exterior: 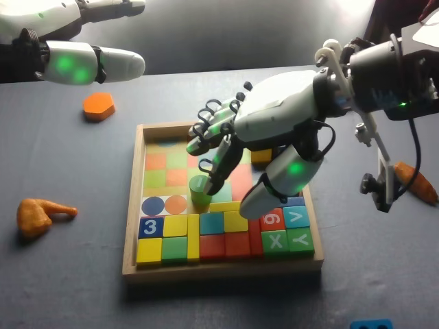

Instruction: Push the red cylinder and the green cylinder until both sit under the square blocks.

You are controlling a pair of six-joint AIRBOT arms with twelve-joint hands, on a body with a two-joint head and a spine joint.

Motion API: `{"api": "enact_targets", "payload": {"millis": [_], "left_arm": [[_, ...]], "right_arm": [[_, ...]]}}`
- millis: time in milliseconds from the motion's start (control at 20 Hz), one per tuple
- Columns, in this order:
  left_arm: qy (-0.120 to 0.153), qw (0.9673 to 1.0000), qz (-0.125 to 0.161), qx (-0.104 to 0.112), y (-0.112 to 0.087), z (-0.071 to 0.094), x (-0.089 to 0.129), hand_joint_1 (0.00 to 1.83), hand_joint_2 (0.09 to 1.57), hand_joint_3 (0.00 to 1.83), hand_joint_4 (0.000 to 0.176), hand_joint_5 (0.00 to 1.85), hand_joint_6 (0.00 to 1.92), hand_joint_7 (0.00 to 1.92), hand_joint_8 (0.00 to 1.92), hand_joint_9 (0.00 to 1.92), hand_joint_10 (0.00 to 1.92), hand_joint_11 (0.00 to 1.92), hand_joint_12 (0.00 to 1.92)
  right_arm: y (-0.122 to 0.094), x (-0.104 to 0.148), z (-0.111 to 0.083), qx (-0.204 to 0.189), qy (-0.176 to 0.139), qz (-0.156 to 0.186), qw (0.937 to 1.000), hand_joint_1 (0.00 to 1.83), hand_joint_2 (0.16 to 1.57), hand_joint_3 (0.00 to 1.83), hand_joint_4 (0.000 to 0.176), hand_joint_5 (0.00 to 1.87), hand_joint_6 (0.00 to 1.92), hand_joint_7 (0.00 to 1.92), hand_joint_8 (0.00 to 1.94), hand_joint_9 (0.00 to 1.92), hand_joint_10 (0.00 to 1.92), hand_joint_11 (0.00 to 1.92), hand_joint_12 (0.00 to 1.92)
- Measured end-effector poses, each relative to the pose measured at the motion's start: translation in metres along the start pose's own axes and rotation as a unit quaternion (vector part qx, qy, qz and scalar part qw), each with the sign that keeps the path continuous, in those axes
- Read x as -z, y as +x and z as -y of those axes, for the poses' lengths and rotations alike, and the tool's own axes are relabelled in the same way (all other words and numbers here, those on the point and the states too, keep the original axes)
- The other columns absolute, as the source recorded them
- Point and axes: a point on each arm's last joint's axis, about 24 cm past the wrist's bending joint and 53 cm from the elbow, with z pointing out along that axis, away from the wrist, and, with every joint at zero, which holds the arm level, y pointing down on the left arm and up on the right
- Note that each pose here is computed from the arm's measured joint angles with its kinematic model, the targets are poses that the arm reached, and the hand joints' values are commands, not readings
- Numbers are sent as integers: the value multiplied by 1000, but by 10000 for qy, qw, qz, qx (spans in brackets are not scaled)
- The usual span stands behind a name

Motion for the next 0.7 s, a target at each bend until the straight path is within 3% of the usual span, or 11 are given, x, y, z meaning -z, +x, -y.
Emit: {"api": "enact_targets", "payload": {"millis": [100,250,350,450,500,700], "left_arm": [[14,10000,-26,-31,2,1,-1,0,1187,3,54,101,0,90,1,98,3,0,387],[37,10000,-7,-32,0,4,-2,0,1169,0,55,108,2,90,1,113,5,0,490],[43,10000,0,-35,0,4,-2,0,1162,0,40,106,0,93,6,120,5,0,535],[38,10000,-11,-41,1,4,-3,0,1165,1,50,96,1,74,4,102,3,0,489],[38,10000,-21,-37,2,5,-3,0,1168,0,69,98,2,85,4,126,7,0,581],[50,10000,-37,-47,3,6,-5,0,1169,0,75,98,0,75,0,120,1,0,550]], "right_arm": [[-1,-3,0,25,4,20,10000,347,1112,0,176,634,0,168,2,0,0,0,244],[-3,-5,1,32,14,44,10000,368,1107,0,176,645,4,187,5,8,3,0,299],[-3,-7,1,37,17,49,10000,365,1109,0,176,639,0,190,2,9,1,0,323],[-3,-10,0,41,13,54,10000,347,1110,0,176,634,0,189,1,7,1,0,329],[-3,-12,0,44,11,54,10000,338,1112,1,176,619,0,175,0,0,0,0,316],[-4,-15,0,46,24,73,10000,370,1108,0,176,635,2,190,1,10,1,0,407]]}}
